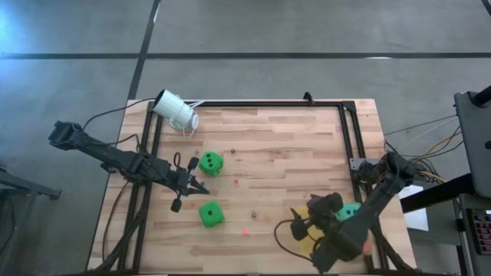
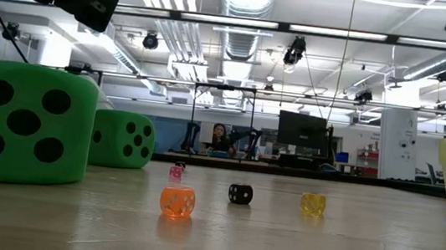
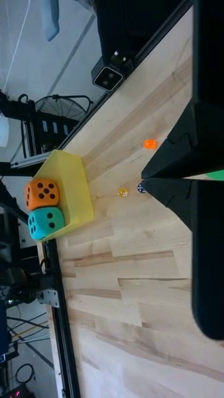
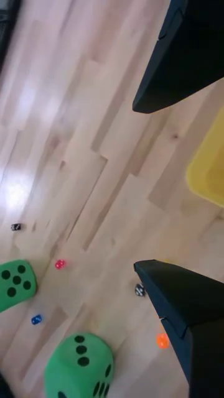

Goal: Pick & Place Dice
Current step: Put the top large green die into the yellow bin

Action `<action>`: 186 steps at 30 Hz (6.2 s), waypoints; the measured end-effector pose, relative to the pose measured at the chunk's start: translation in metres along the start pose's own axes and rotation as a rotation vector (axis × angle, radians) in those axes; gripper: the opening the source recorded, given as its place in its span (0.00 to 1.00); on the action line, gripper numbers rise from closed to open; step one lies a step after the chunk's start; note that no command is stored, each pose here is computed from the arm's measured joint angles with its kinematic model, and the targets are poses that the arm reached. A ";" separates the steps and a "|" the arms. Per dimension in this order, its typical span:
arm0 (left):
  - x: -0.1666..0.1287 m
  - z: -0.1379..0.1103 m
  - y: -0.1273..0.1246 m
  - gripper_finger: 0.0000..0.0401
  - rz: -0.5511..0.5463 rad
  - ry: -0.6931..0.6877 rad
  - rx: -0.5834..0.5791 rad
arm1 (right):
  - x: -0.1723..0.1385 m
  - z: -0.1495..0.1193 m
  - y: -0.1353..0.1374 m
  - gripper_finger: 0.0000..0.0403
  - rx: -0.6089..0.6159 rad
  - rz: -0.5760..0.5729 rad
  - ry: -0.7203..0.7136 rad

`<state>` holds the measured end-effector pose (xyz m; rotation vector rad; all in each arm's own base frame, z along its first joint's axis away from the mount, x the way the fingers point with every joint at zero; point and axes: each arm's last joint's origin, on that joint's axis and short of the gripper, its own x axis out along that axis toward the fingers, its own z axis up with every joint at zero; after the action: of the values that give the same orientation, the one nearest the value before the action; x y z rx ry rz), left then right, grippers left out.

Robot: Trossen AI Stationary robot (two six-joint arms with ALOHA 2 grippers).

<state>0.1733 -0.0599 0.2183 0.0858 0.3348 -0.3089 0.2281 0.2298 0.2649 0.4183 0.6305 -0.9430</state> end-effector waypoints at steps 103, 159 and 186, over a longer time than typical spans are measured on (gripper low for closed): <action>0.123 -0.036 0.130 0.01 0.615 0.483 -0.870 | 0.004 0.004 0.010 0.99 -0.169 0.047 0.022; 0.154 -0.012 0.091 0.01 0.457 0.674 -0.540 | 0.012 0.010 0.016 0.99 -0.176 0.058 0.029; 0.161 -0.006 0.133 0.01 0.500 0.443 -0.487 | 0.012 0.009 0.017 0.99 -0.201 0.066 0.030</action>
<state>0.3578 0.0217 0.1631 -0.2436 0.8007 0.2995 0.2502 0.2262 0.2652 0.2728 0.7277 -0.8033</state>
